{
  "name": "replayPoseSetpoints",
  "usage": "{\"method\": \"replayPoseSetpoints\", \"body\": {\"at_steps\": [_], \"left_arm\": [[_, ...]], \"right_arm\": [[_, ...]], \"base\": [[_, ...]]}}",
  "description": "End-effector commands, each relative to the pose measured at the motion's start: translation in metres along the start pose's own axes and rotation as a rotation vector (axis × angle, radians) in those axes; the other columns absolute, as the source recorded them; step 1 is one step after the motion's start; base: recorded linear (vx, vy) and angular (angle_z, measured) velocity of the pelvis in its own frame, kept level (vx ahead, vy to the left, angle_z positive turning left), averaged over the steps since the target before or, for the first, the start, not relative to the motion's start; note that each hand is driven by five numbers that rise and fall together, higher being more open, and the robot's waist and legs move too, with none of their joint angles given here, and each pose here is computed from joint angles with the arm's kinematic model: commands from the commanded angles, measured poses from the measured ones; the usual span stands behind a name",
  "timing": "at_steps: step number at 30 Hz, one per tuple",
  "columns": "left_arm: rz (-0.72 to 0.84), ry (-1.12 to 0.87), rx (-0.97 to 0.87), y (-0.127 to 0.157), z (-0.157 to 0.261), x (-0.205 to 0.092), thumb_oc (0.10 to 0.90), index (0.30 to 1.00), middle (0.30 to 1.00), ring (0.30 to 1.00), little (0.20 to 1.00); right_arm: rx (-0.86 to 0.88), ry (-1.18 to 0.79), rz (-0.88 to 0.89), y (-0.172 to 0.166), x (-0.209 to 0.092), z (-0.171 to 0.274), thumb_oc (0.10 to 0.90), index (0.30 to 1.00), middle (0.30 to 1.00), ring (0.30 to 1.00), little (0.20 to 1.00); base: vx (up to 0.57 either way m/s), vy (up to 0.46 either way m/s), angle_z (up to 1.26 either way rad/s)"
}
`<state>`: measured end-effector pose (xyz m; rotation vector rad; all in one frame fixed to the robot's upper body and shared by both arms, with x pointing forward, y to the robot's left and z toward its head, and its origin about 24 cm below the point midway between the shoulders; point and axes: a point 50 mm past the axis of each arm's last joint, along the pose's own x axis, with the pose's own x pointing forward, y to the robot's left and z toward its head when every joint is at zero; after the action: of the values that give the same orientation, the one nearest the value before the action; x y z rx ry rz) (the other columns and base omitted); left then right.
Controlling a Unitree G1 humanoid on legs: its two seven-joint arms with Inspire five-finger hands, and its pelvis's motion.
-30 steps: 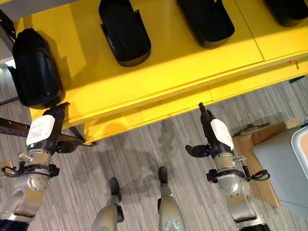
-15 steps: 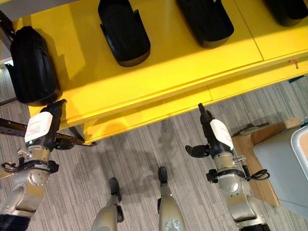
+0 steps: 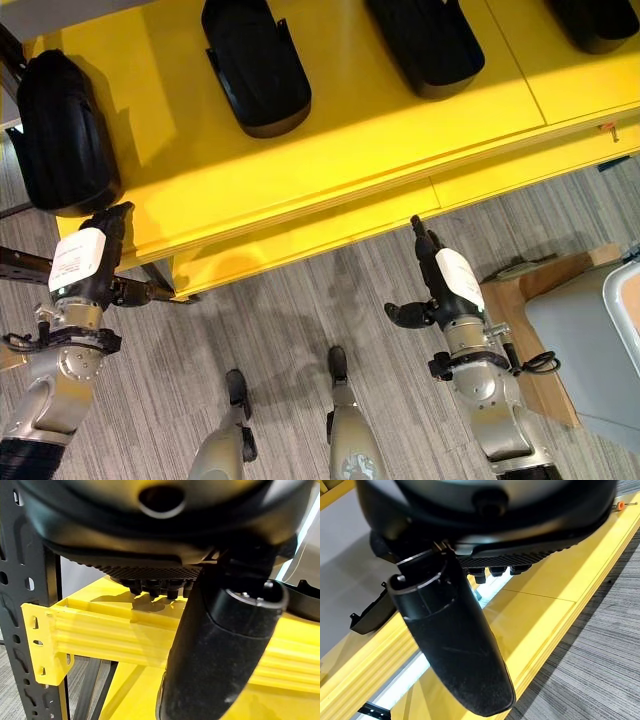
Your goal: Move parts from the plastic box to the shelf.
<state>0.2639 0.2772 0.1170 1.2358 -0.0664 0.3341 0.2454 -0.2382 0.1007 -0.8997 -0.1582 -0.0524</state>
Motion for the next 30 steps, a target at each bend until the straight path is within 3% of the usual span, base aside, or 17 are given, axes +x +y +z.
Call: {"method": "replayPoseSetpoints", "body": {"at_steps": [1,30], "left_arm": [[0.148,0.082,0.072,0.0401,-0.0242,0.0174,0.9,1.0,1.0,1.0,1.0],[0.172,0.055,0.056,0.0435,-0.0169,0.0266,0.9,1.0,1.0,1.0,1.0]], "right_arm": [[0.009,-0.176,-0.131,-0.0286,0.0073,0.0316,0.9,1.0,1.0,1.0,1.0],[-0.004,-0.19,-0.116,-0.028,0.009,0.0334,0.9,1.0,1.0,1.0,1.0]], "base": [[0.0,0.0,0.0],[0.0,0.0,0.0]]}}
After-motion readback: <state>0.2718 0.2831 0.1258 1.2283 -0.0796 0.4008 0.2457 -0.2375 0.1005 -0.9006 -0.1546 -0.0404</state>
